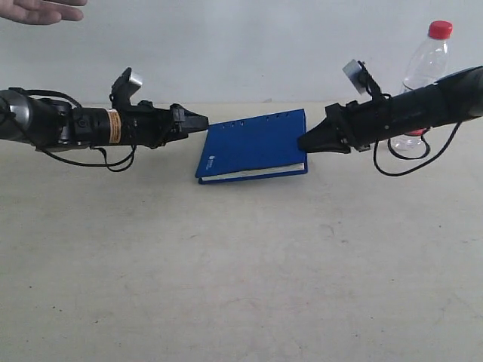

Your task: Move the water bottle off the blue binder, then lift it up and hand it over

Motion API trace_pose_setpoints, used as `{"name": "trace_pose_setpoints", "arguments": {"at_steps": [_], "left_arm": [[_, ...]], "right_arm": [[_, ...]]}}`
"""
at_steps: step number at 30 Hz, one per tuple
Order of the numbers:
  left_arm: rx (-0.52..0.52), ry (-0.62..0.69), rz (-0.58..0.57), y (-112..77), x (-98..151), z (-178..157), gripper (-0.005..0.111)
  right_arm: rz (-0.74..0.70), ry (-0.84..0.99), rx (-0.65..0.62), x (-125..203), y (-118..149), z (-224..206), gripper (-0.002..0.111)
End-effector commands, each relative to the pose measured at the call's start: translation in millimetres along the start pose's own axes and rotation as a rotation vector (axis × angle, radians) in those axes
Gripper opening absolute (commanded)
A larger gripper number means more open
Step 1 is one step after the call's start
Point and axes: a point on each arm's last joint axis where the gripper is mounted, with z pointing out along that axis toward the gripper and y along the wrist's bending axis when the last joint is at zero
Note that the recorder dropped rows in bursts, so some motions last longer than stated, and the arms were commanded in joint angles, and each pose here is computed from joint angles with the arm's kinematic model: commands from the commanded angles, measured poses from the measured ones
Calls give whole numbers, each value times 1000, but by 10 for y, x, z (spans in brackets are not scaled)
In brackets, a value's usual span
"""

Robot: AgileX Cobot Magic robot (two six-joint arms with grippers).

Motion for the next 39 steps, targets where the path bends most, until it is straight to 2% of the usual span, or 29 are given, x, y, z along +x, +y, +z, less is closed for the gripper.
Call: {"name": "trace_pose_setpoints", "arguments": {"at_steps": [1,4,6,9,11,13,17,20,23,25,26,27,28,30,32,36,39], "left_arm": [[21,-6,13,-22,-43,-9,67],[82,-26,51,-70,-146,-36,67],[139,-17,141,-124,-201,-54,67],[212,65,324,-215,-239,-64,67],[214,118,401,-226,-257,-69,67],[209,149,447,-227,-273,-73,67],[203,145,439,-223,-296,-78,67],[159,144,446,-186,-305,-71,67],[98,169,439,-128,-295,-67,67],[45,162,375,-88,-311,-63,67],[28,168,317,-40,-272,-41,67],[26,173,291,-20,-247,-29,67],[28,185,242,20,-190,-4,67],[34,208,184,59,-86,57,67],[56,229,156,72,1,106,67],[77,238,156,35,18,125,67],[79,240,156,32,28,133,67]], "right_arm": [[-179,26,-68,11,78,-25,8],[-309,113,-40,89,39,-29,8],[-345,182,-19,146,7,-38,8],[-392,277,10,222,-39,-57,8],[-409,319,23,255,-60,-68,6],[-409,346,35,272,-68,-80,0],[-355,378,58,296,-81,-84,0],[-339,359,53,283,-71,-78,0],[-189,278,113,215,-96,-60,2],[-148,258,115,200,-91,-55,12],[-116,240,117,186,-89,-51,29],[-91,223,123,172,-91,-48,36],[-27,162,115,122,-77,-37,51],[19,72,78,41,-29,-2,58],[27,51,90,16,-9,54,58],[53,28,130,-2,-28,96,58],[137,4,166,-16,-61,92,58]]}}
